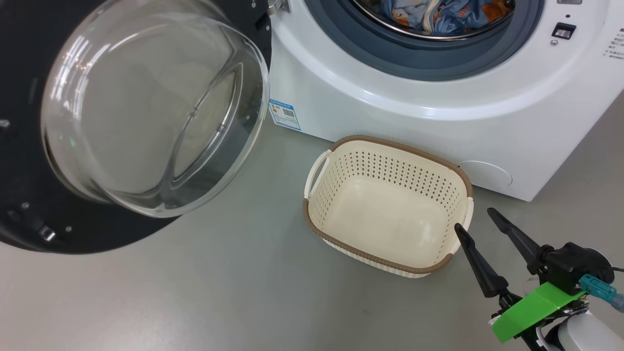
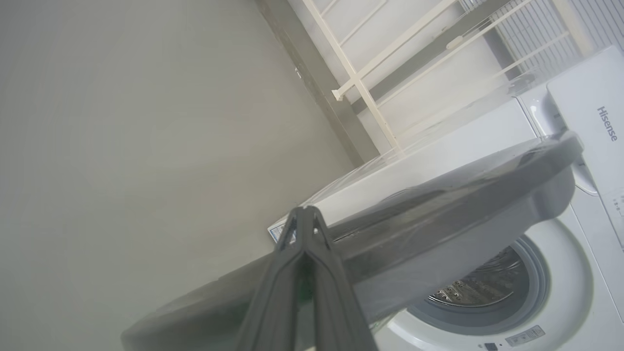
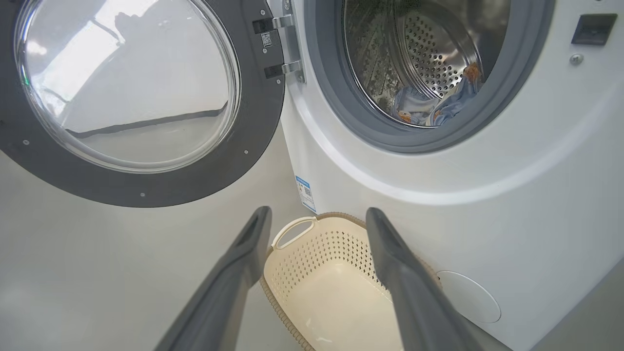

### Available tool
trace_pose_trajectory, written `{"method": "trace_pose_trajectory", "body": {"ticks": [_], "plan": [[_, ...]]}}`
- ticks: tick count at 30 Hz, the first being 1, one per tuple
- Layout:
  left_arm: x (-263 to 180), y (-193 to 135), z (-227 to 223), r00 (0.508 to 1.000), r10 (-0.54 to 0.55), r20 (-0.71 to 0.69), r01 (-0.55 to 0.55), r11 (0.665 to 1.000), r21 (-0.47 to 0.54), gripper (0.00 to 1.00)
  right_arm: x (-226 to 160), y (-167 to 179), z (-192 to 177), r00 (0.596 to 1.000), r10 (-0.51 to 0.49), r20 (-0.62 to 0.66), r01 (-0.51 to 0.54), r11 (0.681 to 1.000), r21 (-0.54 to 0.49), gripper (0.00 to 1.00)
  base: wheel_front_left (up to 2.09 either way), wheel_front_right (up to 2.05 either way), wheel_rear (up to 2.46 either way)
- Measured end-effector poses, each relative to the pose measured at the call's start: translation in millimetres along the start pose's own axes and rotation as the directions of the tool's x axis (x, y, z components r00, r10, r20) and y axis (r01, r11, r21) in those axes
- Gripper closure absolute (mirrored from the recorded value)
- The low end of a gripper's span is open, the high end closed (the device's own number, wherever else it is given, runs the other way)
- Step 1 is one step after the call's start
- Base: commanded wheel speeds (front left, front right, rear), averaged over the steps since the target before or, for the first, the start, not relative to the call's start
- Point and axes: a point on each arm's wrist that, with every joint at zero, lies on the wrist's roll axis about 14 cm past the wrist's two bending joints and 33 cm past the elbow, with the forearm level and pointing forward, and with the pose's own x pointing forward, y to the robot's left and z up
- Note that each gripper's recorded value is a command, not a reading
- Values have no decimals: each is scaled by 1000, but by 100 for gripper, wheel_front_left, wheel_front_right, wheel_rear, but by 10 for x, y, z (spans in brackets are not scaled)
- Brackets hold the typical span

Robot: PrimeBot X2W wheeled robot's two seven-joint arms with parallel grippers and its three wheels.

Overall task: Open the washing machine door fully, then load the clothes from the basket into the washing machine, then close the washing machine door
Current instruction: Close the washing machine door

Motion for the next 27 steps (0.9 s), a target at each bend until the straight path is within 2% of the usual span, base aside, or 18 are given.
{"method": "trace_pose_trajectory", "body": {"ticks": [14,23,27], "plan": [[-168,-183,-319,972,-95,-213,102,995,23,100,-11,-4,199,998,-27,48,28,1000,-12,0,0,0,0],[-277,-474,-670,908,-193,-372,230,972,57,100,-116,-30,332,995,-68,76,69,997,-22,0,0,0,0],[-348,-612,-836,865,-230,-447,293,953,77,100,-209,-70,368,991,-100,85,102,995,-22,0,0,0,0]]}}
